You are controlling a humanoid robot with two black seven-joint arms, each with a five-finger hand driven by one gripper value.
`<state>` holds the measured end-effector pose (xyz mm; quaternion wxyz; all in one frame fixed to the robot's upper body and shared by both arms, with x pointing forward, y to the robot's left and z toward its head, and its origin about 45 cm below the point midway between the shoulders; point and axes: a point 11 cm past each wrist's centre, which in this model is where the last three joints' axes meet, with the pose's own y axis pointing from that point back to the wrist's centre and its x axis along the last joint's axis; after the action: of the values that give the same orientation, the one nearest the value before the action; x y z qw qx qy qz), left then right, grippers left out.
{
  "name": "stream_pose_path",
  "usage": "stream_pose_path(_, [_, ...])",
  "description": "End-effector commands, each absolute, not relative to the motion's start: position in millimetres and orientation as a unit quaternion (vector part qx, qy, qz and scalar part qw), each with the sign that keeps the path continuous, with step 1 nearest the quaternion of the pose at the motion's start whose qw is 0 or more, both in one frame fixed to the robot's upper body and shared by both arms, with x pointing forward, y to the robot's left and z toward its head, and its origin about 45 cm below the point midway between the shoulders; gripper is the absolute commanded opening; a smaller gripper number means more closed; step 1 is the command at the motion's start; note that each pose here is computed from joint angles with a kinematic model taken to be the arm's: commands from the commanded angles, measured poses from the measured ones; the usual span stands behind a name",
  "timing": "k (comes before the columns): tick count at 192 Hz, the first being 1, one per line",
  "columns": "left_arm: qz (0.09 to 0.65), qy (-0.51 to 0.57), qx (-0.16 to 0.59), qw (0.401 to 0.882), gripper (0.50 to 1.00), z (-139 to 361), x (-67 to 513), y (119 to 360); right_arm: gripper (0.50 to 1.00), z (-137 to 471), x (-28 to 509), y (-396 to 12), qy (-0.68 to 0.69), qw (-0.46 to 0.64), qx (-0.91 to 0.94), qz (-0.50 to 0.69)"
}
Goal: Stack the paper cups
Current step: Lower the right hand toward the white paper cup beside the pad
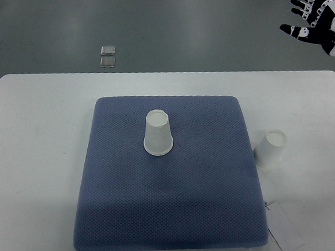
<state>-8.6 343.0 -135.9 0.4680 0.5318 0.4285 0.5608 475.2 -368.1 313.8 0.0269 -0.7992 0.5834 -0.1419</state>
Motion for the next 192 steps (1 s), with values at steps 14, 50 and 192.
stream_pose_path(14, [0.561, 0.428, 0.532, 0.468, 1.000, -135.9, -8.5, 343.0, 0.926, 322.0, 471.1, -368.4, 0.558, 0.013, -0.812, -0.169])
stream_pose_path(50, [0.561, 0.428, 0.532, 0.468, 1.000, -135.9, -8.5, 343.0, 0.926, 336.6, 455.4, -357.9, 0.463, -0.071, -0.850, -0.240])
stream_pose_path(192, [0.561, 0.428, 0.532, 0.468, 1.000, -135.9, -8.5, 343.0, 0.926, 298.0, 403.4, -343.4, 0.173, -0.373, -0.821, -0.395])
